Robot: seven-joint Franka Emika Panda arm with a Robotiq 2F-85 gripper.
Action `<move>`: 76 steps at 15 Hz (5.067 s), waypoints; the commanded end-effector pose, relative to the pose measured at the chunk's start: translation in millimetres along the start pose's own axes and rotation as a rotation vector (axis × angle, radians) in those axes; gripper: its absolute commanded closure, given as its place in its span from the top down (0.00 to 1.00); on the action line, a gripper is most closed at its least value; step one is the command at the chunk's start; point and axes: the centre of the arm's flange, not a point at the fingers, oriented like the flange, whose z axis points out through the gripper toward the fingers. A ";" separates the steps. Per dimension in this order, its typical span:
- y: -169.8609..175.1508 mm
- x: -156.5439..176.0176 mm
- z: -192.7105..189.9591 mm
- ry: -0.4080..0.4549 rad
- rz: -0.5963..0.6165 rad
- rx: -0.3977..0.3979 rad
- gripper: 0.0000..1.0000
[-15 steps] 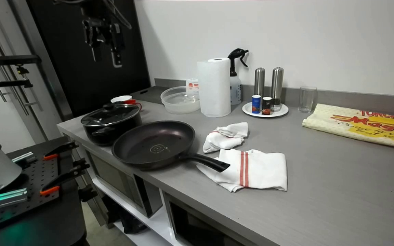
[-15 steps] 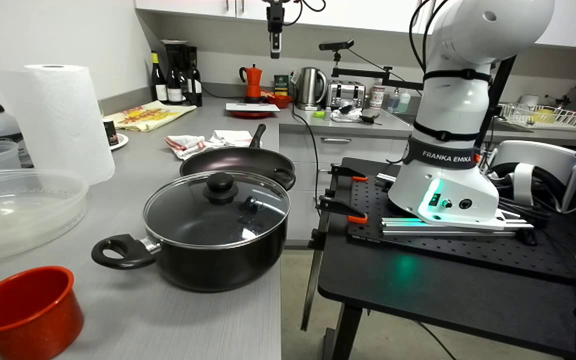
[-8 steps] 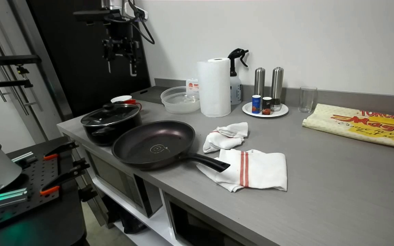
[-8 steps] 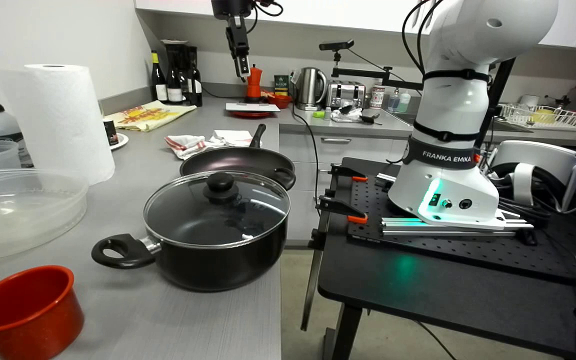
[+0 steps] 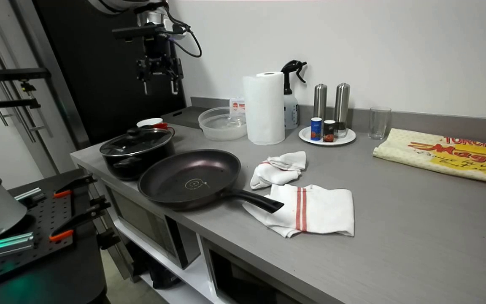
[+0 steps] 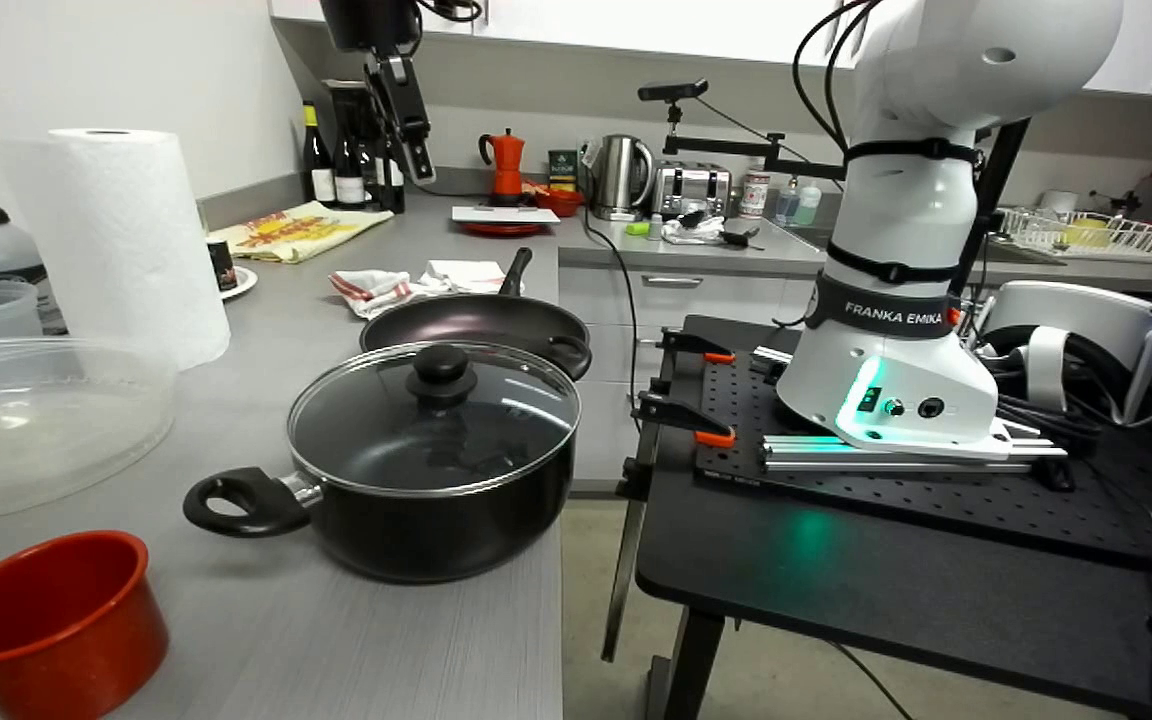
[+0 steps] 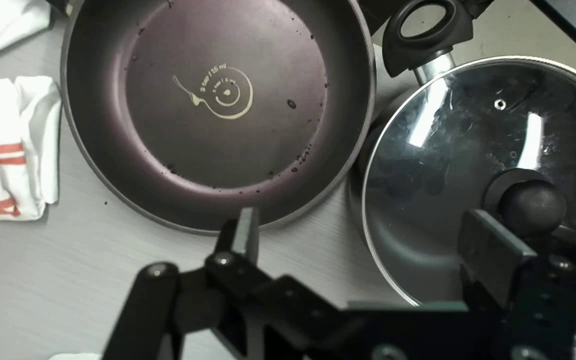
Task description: Move the red mug to the right
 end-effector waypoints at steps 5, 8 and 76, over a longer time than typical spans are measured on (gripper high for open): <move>-39.7 72.0 11.4 -0.022 -0.143 -0.099 1.00; -59.7 92.9 19.3 -0.029 -0.190 -0.125 1.00; -240.4 280.6 115.3 0.162 -0.569 -0.185 1.00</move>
